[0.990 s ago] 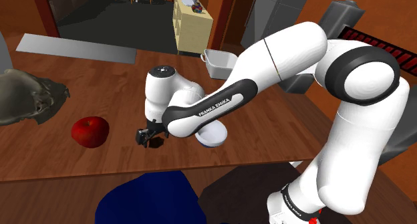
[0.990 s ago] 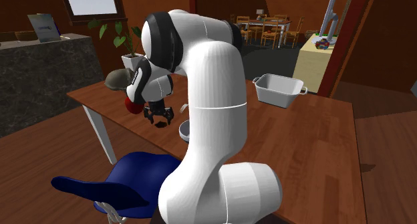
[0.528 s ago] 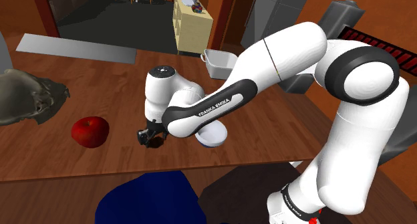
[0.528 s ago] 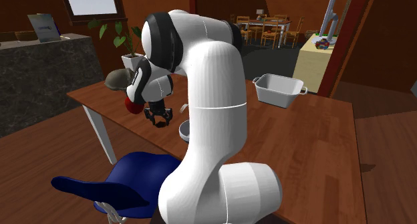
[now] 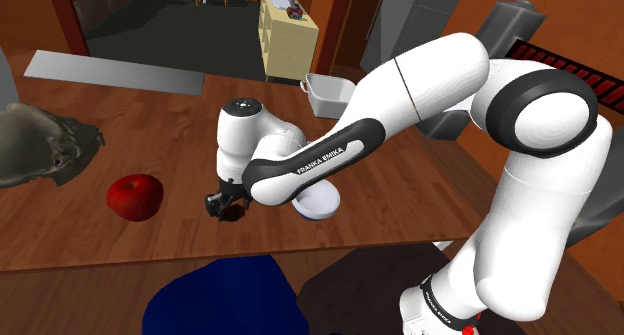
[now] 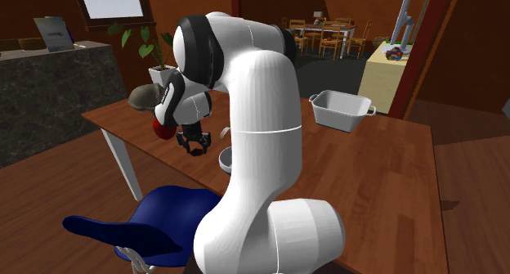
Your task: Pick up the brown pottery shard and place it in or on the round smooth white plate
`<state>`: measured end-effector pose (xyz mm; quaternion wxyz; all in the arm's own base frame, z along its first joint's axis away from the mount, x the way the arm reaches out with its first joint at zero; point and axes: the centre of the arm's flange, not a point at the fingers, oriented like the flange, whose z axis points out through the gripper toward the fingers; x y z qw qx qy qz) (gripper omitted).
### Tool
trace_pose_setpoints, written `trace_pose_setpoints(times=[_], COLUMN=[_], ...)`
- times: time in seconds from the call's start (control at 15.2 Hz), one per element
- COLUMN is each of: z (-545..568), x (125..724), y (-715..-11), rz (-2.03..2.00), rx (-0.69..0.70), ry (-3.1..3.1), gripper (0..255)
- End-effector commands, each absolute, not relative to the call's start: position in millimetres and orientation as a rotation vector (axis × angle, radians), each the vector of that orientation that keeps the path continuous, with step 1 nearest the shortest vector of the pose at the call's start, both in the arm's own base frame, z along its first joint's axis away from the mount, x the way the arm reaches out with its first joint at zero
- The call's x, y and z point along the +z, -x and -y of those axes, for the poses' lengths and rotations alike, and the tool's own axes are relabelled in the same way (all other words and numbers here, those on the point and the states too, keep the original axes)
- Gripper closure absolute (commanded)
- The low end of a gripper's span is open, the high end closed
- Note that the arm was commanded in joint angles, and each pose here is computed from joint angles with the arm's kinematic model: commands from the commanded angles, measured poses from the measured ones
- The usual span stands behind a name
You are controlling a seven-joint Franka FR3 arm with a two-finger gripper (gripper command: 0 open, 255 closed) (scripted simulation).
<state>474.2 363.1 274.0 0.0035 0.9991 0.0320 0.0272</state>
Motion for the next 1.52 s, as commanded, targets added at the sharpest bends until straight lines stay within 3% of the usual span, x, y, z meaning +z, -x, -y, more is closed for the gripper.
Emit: trace_pose_setpoints(times=[0.0,1.12,1.45], z=[-363,-363,-299], x=[279,364,365], y=[-474,-474,-491], rz=[-0.100,-0.100,-0.100], rx=[0.085,0.085,0.085], ry=[-3.132,-3.132,-3.132], gripper=[255,255,255])
